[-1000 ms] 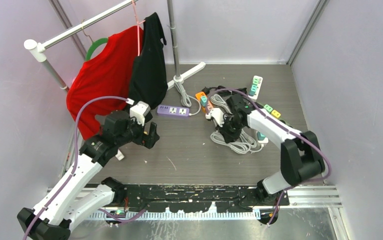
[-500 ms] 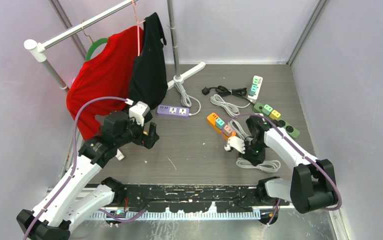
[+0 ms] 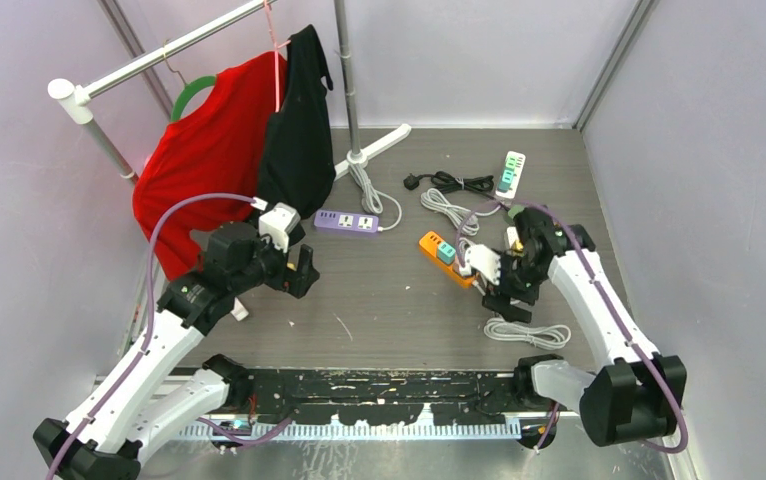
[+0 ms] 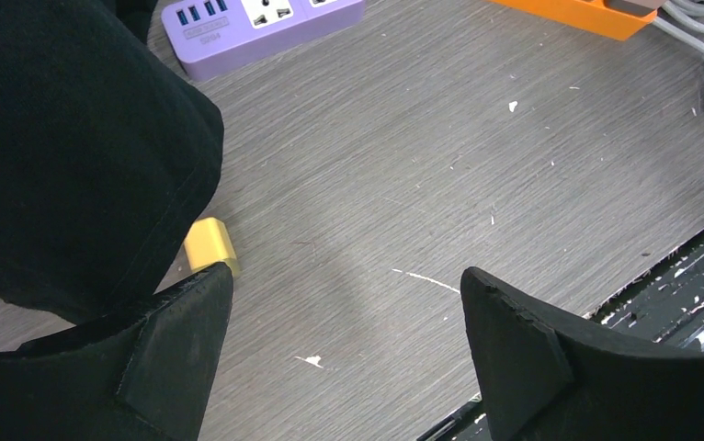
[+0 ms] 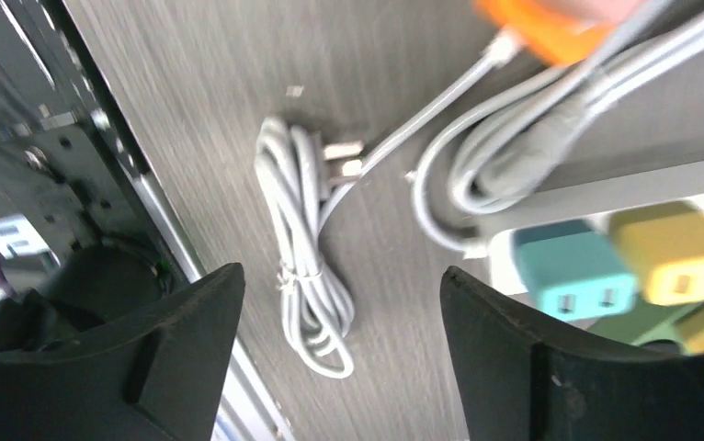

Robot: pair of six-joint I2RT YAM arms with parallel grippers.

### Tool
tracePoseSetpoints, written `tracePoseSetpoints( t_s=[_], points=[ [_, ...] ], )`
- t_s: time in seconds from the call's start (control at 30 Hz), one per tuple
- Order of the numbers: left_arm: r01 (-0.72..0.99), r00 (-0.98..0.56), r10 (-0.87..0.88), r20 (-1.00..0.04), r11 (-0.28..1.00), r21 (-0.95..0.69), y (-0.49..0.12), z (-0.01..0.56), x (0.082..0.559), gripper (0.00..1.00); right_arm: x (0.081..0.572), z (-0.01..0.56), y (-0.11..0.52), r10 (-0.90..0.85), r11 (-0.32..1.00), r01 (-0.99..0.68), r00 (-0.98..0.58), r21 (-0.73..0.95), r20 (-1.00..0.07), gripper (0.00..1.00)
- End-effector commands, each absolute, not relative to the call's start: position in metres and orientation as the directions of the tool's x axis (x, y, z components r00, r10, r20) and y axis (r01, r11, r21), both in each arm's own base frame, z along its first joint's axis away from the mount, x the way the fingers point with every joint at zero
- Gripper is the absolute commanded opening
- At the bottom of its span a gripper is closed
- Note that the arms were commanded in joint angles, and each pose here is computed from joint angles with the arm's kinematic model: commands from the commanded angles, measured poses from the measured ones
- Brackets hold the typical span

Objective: Pull the plug off the socket

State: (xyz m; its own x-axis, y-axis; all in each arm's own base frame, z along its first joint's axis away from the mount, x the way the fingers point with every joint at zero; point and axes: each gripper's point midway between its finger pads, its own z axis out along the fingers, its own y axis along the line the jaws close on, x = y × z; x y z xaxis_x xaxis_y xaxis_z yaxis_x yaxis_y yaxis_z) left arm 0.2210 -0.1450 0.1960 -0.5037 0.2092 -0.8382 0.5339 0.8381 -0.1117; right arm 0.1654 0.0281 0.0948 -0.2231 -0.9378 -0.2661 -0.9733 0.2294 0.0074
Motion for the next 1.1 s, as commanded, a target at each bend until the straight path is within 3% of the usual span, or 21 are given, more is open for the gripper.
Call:
tracePoseSetpoints(
  t_s=[0.0,0.1,0.2,0.27,0.4,0.6,0.83,1.0,1.07],
  points=[
    [0.558,-0.471,0.189,-0.862,0.82,-0.125,-0.152,0.206,0.226,0.93,0.191,0.153,0.076,-0.808,0.317,-0.948,-0.265,-0.01,-0.527,0.86],
    [0.558,-0.47,0.188,-0.863,0.82,-0.125,-0.152,0.206,0.225,0.93,0.25,0.187,0.108,-0.605,0.515,-0.857,-0.362,-0.003,-0.709,1.0],
    [0.559,-0.465,0.183,-0.866,0.819,-0.127,-0.152,0.208,0.224,0.93,0.287,0.194,0.133,-0.446,0.612,-0.782,-0.467,0.12,-0.764,1.0],
    [0.562,-0.461,0.18,-0.869,0.817,-0.129,-0.153,0.21,0.224,0.93,0.309,0.185,0.146,-0.409,0.674,-0.724,-0.53,0.145,-0.743,1.0],
    [0.571,-0.451,0.172,-0.876,0.81,-0.134,-0.154,0.214,0.221,0.92,0.331,0.146,0.146,-0.51,0.749,-0.663,-0.583,0.007,-0.633,1.0],
    [0.58,-0.442,0.164,-0.882,0.802,-0.141,-0.155,0.217,0.218,0.92,0.335,0.1,0.132,-0.565,0.777,-0.622,-0.626,-0.092,-0.538,0.99],
    [0.58,-0.452,0.165,-0.877,0.801,-0.148,-0.156,0.214,0.219,0.92,0.316,0.057,0.14,-0.664,0.702,-0.709,-0.614,-0.072,-0.426,0.8],
    [0.579,-0.445,0.162,-0.881,0.802,-0.145,-0.155,0.216,0.218,0.92,0.311,0.043,0.138,-0.683,0.692,-0.72,-0.627,-0.058,-0.376,0.71],
    [0.581,-0.442,0.159,-0.883,0.8,-0.147,-0.155,0.217,0.218,0.92,0.309,0.041,0.139,-0.687,0.686,-0.726,-0.625,-0.048,-0.371,0.62]
  ],
)
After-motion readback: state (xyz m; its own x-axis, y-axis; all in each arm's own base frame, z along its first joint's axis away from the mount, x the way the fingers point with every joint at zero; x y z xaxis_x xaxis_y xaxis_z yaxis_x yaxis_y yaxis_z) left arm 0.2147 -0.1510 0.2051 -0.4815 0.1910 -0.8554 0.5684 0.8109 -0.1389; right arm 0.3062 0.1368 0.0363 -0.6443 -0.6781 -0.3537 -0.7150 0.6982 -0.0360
